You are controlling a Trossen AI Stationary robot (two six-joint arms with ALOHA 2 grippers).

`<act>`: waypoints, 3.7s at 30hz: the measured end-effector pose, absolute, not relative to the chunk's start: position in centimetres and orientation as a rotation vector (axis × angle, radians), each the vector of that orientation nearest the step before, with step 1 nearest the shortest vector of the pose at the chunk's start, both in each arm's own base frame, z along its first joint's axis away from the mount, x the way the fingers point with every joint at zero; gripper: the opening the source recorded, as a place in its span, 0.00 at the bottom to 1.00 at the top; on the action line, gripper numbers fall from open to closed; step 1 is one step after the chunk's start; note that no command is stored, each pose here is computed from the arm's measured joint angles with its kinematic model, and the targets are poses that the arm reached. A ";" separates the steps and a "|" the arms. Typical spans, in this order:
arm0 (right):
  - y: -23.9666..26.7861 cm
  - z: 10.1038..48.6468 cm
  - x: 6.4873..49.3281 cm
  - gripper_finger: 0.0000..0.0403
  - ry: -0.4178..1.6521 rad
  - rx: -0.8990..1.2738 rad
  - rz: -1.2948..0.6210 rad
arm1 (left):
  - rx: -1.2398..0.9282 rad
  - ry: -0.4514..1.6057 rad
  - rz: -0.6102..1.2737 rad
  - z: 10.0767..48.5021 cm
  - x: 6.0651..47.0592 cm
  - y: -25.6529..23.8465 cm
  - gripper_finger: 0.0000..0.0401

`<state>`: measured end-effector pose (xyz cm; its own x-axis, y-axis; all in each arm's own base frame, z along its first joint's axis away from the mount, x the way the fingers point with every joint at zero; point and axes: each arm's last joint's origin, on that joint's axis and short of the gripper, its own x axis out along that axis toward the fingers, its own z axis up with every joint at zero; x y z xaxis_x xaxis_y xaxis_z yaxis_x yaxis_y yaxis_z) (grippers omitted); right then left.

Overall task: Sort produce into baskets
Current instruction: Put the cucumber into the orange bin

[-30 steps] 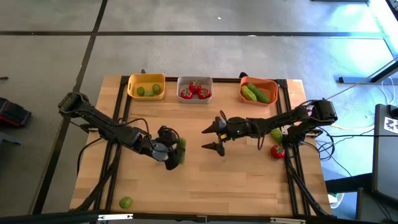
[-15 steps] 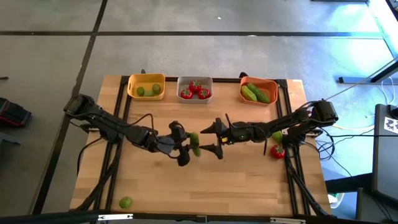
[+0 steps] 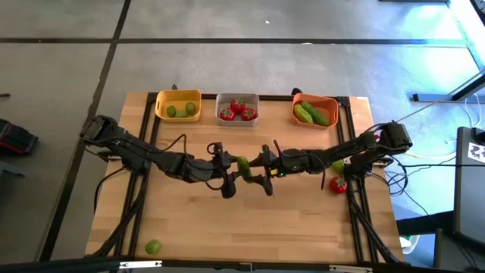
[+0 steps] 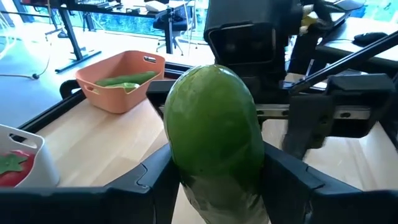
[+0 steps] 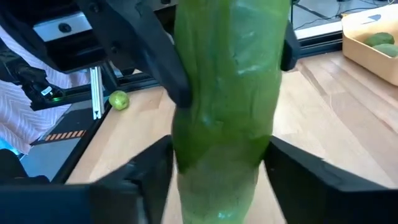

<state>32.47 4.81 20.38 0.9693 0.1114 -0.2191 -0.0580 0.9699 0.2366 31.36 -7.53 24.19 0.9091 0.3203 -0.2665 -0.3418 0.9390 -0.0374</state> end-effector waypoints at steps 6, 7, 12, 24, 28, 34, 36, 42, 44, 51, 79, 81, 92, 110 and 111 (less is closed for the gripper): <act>4.8 20.3 32.5 0.33 0.234 0.192 0.091 | -0.086 0.258 0.345 24.2 31.4 -7.3 0.45; 4.8 20.3 32.5 0.30 0.235 0.187 0.091 | -0.087 0.260 0.347 24.2 31.5 -7.2 0.46; 4.8 20.3 32.5 0.27 0.232 0.158 0.084 | -0.100 0.250 0.351 24.3 31.5 -7.1 0.56; 1.8 22.4 29.9 0.30 0.375 0.097 -0.069 | -0.172 0.363 0.364 23.6 30.2 -7.9 0.70; -0.3 23.8 27.7 0.30 0.455 0.069 -0.169 | -0.196 0.390 0.367 23.2 30.1 -8.2 0.70; -4.5 24.9 23.7 0.30 0.613 -0.029 -0.391 | -0.194 0.406 0.369 22.6 30.3 -8.4 0.70; -6.1 25.1 22.6 0.30 0.664 -0.065 -0.470 | -0.192 0.413 0.371 22.4 30.3 -8.4 0.70; -10.9 24.2 19.2 0.30 0.886 -0.109 -0.654 | -0.195 0.434 0.380 21.5 30.7 -8.5 0.70; -12.4 23.9 18.3 0.30 0.933 -0.106 -0.705 | -0.198 0.444 0.384 21.1 30.9 -8.6 0.70; -16.5 22.5 15.9 0.30 1.008 0.011 -0.784 | -0.189 0.470 0.390 20.2 31.2 -8.7 0.70; -17.5 25.0 14.7 0.71 1.313 0.436 -0.849 | -0.185 0.472 0.389 20.1 31.2 -8.7 0.70; -16.8 25.1 14.4 0.70 1.337 0.512 -0.792 | -0.185 0.472 0.389 20.1 31.2 -8.7 0.70; -12.0 25.0 16.8 0.68 1.457 0.581 -0.641 | -0.170 0.475 0.385 20.1 31.2 -8.7 0.70; -9.6 18.8 14.9 0.68 1.723 0.735 -0.787 | -0.157 0.477 0.381 20.1 31.2 -8.7 0.70; -9.6 18.4 14.9 0.68 1.737 0.737 -0.787 | -0.156 0.477 0.381 20.1 31.2 -8.7 0.70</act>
<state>14.92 -9.61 18.44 -0.2674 0.1033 -0.9580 0.7883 0.5952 -0.1558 31.16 -8.68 20.14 0.8196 0.3205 -0.4749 -0.3927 0.9178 -0.0582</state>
